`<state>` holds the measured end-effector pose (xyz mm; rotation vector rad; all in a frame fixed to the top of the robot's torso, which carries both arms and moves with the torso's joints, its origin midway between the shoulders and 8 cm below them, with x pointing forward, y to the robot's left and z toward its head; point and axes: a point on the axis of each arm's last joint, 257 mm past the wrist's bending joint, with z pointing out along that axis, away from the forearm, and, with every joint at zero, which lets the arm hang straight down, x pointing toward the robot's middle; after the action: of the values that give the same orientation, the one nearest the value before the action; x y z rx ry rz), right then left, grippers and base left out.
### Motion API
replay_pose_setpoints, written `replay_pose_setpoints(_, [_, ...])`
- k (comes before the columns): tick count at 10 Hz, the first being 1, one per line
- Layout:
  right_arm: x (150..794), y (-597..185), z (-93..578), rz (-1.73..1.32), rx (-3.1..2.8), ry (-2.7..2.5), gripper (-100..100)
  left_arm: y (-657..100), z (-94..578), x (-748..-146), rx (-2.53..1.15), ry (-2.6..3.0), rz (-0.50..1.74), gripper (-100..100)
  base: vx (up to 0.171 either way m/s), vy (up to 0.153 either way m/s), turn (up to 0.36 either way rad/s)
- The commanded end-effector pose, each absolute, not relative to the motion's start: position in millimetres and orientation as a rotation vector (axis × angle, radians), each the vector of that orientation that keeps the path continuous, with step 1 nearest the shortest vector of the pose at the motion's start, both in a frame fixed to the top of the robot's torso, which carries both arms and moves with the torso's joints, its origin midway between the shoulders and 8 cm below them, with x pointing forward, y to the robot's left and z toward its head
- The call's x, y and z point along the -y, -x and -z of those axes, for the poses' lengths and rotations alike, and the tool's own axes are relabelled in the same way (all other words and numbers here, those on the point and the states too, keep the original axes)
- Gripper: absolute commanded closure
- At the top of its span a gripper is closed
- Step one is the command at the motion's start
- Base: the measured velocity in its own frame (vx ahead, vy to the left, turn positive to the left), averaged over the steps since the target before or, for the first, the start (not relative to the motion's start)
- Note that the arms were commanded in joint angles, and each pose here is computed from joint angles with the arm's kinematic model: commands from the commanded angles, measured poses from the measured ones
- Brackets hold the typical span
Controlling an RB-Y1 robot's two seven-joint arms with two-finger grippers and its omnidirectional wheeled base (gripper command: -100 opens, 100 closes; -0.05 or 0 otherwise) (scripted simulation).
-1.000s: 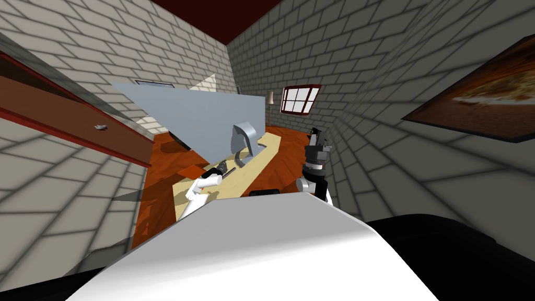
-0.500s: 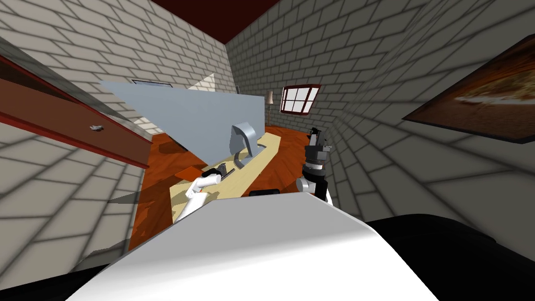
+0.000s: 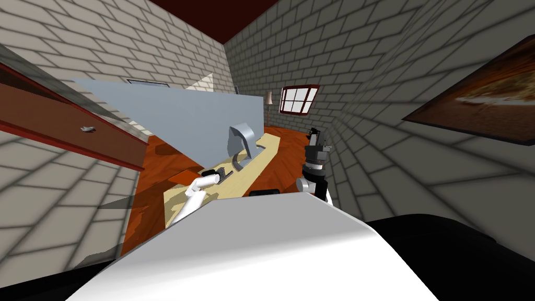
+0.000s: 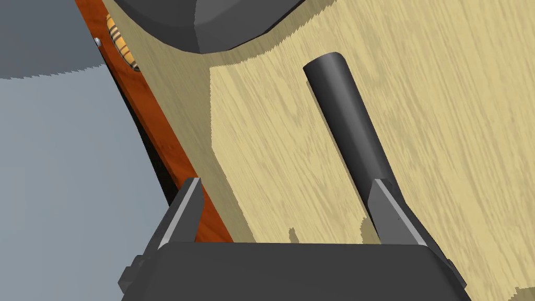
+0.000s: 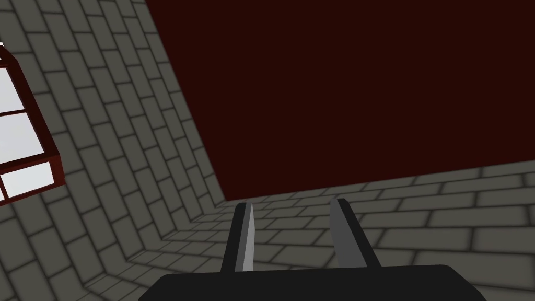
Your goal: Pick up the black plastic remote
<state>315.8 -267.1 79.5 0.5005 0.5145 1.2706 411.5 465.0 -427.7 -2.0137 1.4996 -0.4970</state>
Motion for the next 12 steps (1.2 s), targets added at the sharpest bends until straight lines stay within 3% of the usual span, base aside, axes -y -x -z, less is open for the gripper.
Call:
replay_pose_setpoints(1, [267.1, -315.8, -79.5, -1.271, -0.514, -0.5, 0, -394.0, 444.7, -474.5, -1.484, 2.116, 0.447, -100, 0.064, -0.002, -0.038])
replay_pose_setpoints(12, [267.1, -315.8, -79.5, -1.271, -0.515, -0.5, 0, -309.9, 504.9, -499.0, -1.313, 2.602, 0.209, -100, 0.077, -0.006, -0.027])
